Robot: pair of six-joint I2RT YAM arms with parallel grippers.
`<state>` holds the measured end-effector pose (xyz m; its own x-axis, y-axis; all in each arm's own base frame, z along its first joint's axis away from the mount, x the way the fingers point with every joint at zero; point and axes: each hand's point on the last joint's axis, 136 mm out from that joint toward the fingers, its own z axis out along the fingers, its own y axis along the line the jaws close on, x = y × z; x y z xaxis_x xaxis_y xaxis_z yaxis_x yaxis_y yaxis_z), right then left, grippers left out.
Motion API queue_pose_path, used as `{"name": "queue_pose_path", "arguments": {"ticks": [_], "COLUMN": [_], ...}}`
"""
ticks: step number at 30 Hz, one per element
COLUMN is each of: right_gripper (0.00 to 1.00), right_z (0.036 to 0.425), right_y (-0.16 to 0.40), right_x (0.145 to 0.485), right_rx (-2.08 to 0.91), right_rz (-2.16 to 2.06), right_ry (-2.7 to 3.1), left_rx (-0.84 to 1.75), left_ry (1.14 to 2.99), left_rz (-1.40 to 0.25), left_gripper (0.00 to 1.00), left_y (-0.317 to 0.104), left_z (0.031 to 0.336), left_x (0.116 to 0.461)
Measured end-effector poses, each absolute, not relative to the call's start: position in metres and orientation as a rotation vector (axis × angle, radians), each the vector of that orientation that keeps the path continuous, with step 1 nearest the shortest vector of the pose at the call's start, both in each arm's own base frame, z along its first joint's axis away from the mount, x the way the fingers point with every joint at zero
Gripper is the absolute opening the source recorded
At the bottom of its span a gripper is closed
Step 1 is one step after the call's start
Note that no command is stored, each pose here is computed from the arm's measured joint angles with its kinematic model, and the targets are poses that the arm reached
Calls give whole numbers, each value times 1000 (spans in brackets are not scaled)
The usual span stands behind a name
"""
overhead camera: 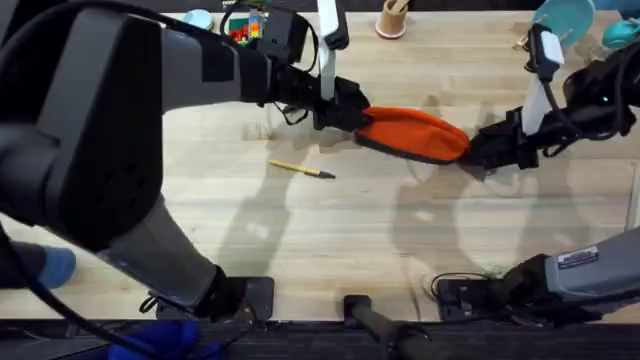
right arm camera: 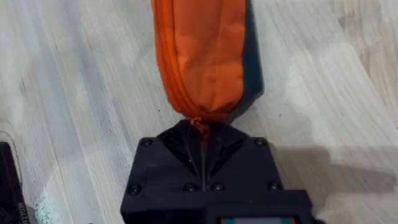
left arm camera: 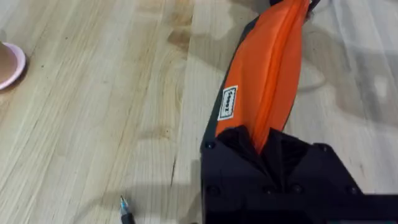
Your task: Unzip the bag, pick up the pens from the table one at a time and place them inside, then zip the bag closed.
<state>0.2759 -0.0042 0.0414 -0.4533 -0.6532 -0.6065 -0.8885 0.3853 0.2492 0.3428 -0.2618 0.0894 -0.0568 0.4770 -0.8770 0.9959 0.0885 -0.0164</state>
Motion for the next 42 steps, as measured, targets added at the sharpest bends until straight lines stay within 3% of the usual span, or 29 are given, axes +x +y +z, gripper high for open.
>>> {"name": "queue_pose_path", "arguments": {"ticks": [26, 42], "right_gripper": [33, 32], "right_z": [46, 76], "right_y": [0, -7], "right_x": [264, 265], "right_rx": [-1318, -1334], "right_rz": [841, 863], "right_ry": [2269, 2323], "left_rx": [1481, 1481], "left_ry": [1635, 1635], "left_rz": [-896, -896], "left_gripper": [42, 42], "left_y": [-262, -262], "left_z": [89, 89], "left_x": [343, 343]}}
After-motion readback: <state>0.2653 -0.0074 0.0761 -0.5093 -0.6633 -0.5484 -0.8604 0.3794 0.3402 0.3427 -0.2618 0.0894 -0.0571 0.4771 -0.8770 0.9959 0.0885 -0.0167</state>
